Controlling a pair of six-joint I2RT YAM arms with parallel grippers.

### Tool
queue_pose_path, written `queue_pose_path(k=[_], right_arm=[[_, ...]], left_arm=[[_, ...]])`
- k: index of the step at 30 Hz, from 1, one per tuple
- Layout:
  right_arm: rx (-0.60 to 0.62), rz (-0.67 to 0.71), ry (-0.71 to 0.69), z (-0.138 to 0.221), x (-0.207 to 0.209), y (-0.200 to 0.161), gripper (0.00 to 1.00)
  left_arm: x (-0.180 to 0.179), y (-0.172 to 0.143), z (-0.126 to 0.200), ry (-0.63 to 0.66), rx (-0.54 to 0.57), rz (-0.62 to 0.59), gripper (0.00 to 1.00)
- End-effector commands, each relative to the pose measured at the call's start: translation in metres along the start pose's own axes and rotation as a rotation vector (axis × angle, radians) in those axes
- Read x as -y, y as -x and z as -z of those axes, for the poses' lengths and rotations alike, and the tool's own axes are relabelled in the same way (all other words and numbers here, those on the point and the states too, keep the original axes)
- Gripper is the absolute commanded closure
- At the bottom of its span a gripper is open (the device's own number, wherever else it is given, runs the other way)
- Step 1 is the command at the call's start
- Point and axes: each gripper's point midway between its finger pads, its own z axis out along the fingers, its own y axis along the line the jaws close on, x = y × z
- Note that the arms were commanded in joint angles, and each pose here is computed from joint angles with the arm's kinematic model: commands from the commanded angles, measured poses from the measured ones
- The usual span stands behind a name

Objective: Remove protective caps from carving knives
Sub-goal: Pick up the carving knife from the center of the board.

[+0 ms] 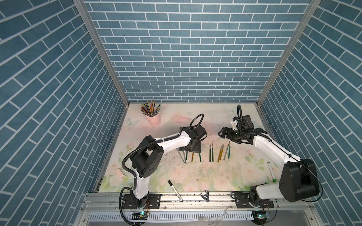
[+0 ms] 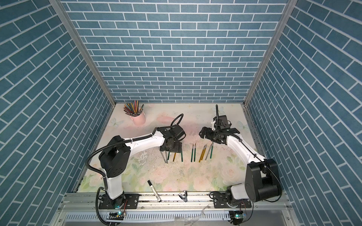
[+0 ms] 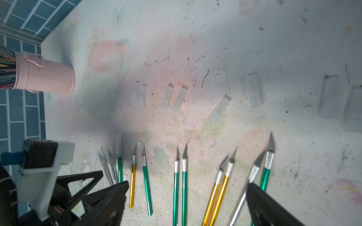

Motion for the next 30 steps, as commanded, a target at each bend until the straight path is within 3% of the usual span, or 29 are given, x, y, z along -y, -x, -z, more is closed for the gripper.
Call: queue_pose_path(k=[1, 21, 30], right_arm=[[-0.008, -0.025, 0.011, 0.001, 0.001, -0.003, 0.04], [-0.032, -0.031, 0.033, -0.005, -0.002, -0.003, 0.06], [-0.044, -0.034, 0.042, -0.008, -0.003, -0.003, 0.06]], left_arm=[[-0.004, 0.001, -0.006, 0.043, -0.005, 0.002, 0.18], [-0.02, -0.005, -0.025, 0.049, -0.047, 0.038, 0.59], [-0.027, -0.013, -0.035, 0.079, -0.074, 0.041, 0.65]])
